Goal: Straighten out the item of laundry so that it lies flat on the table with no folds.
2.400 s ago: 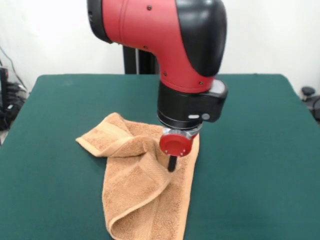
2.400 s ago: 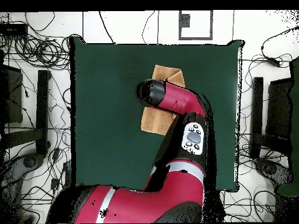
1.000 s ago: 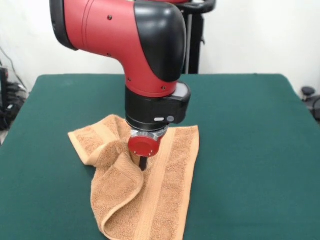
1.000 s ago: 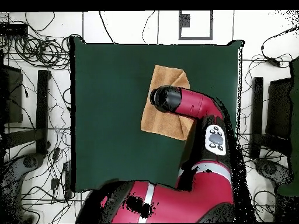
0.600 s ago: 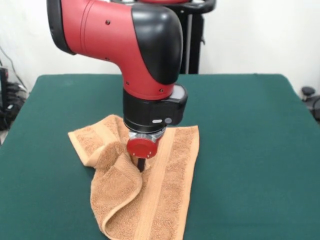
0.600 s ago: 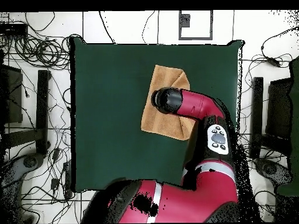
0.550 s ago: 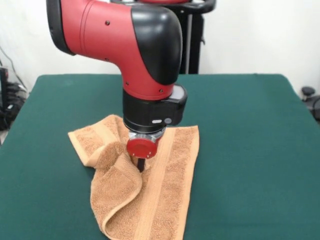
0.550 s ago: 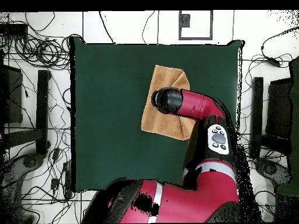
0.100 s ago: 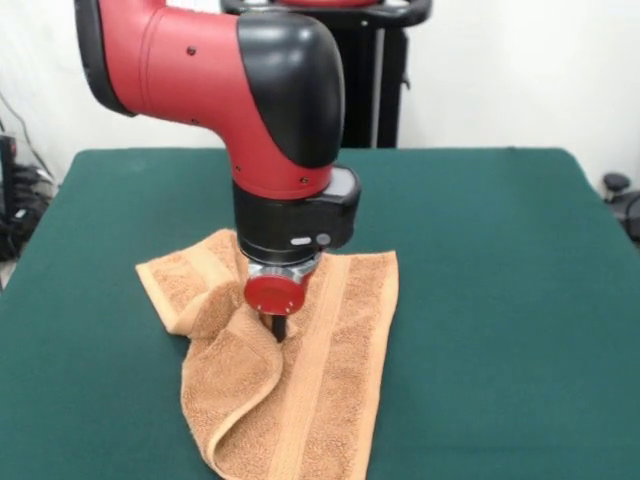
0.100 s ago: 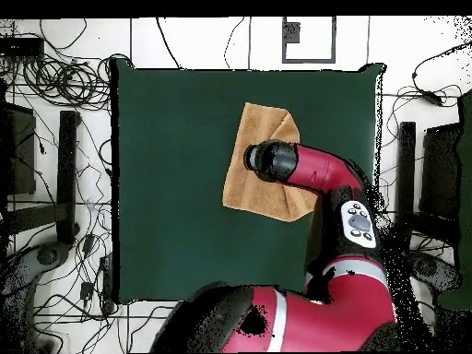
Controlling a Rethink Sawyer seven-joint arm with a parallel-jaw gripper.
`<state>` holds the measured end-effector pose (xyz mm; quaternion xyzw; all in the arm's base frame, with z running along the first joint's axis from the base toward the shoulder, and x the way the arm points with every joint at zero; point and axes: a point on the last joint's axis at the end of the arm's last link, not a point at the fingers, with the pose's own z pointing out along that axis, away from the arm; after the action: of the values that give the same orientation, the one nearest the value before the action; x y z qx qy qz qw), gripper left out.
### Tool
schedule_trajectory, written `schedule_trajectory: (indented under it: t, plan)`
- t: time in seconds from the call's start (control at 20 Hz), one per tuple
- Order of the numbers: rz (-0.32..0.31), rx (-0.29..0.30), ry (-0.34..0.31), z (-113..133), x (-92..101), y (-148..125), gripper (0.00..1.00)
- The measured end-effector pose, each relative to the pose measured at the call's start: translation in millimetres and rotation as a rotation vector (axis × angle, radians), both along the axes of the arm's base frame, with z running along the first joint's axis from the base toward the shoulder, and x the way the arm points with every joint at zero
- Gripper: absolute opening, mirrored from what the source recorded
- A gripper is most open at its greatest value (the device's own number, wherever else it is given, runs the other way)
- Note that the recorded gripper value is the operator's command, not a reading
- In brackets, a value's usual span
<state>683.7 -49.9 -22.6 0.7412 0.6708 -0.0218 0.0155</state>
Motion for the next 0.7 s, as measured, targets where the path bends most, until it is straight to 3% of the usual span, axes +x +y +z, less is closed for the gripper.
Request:
schedule_trajectory:
  t: [0.4, 0.7]
  plan:
    - [-0.013, 0.002, -0.002, 34, 5.3, -28, 0.00]
    - [-0.014, 0.007, 0.026, 61, 8.5, -28, 0.00]
